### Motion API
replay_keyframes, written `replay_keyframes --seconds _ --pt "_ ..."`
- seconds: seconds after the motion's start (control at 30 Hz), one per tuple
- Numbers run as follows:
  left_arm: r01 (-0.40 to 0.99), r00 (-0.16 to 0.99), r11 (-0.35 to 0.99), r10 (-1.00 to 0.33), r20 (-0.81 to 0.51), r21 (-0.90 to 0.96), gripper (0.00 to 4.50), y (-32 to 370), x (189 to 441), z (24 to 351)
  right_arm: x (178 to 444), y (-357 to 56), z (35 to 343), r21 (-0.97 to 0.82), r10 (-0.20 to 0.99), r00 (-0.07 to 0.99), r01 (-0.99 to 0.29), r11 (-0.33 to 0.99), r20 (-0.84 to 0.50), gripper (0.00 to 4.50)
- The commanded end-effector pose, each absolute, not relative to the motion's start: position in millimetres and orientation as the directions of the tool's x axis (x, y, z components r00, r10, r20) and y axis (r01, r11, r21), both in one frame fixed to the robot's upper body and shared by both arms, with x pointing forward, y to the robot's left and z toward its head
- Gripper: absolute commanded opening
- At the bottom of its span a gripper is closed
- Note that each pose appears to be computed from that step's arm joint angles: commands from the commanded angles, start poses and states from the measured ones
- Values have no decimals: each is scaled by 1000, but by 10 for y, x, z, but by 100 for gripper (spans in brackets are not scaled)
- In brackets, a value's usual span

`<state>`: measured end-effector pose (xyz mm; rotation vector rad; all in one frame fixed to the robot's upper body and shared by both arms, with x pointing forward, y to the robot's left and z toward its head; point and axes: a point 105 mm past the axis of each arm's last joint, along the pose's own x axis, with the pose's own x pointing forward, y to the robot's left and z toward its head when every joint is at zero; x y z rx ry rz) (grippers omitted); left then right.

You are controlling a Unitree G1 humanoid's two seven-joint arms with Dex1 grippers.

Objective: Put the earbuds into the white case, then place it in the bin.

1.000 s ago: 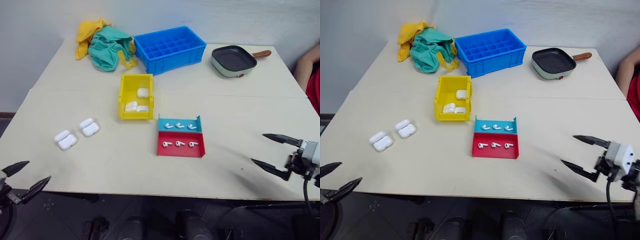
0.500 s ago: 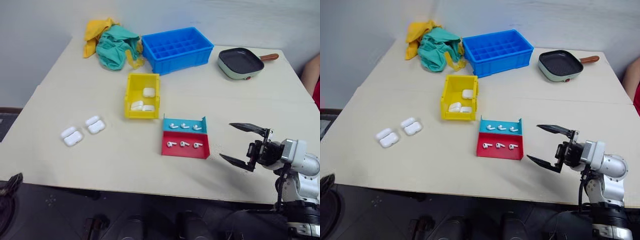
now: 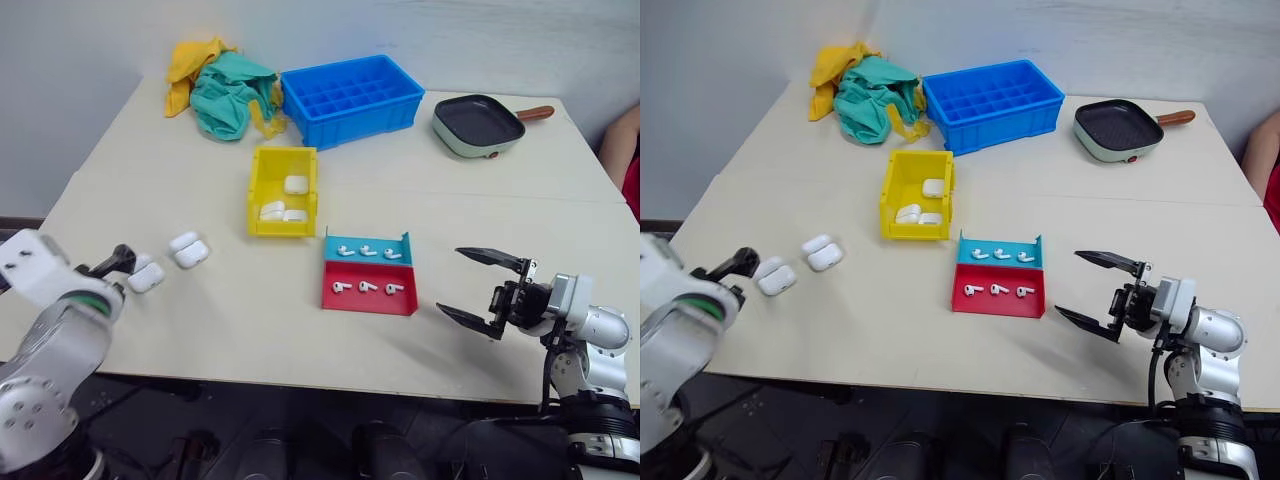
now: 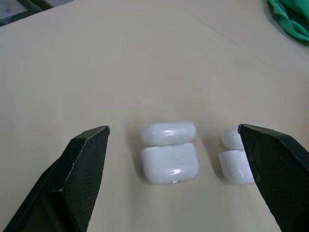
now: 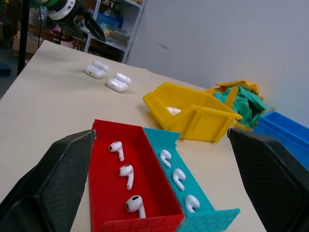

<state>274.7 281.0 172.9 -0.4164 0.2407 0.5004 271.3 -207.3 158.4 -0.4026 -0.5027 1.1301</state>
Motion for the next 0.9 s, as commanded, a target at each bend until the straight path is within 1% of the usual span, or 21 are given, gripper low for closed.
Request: replay_keyframes --seconds 0.03,0.13,0.23,0.4,0.63,0.9 --pt "-561 809 790 460 -366 -248 448 2766 2792 1673 2707 -2072 1674 -579 921 346 -719 385 182 450" --pt "-615 765 759 511 -391 -212 448 2769 2812 1598 2691 -2042 1693 -574 919 351 -721 387 178 450" --pt "-620 759 753 504 -413 -221 448 2697 2876 1526 2643 -2019 1715 -573 916 359 -718 395 181 450" --pt "-673 713 706 541 -446 -219 448 2795 2964 1427 2571 -1975 1737 -572 906 378 -708 415 190 450" --pt "-657 721 722 518 -459 -217 448 2841 3141 1355 2531 -1910 1765 -563 897 393 -703 434 202 450" --pt "-648 720 736 511 -469 -194 448 2844 3194 1296 2531 -1927 1738 -547 886 415 -701 457 208 450"
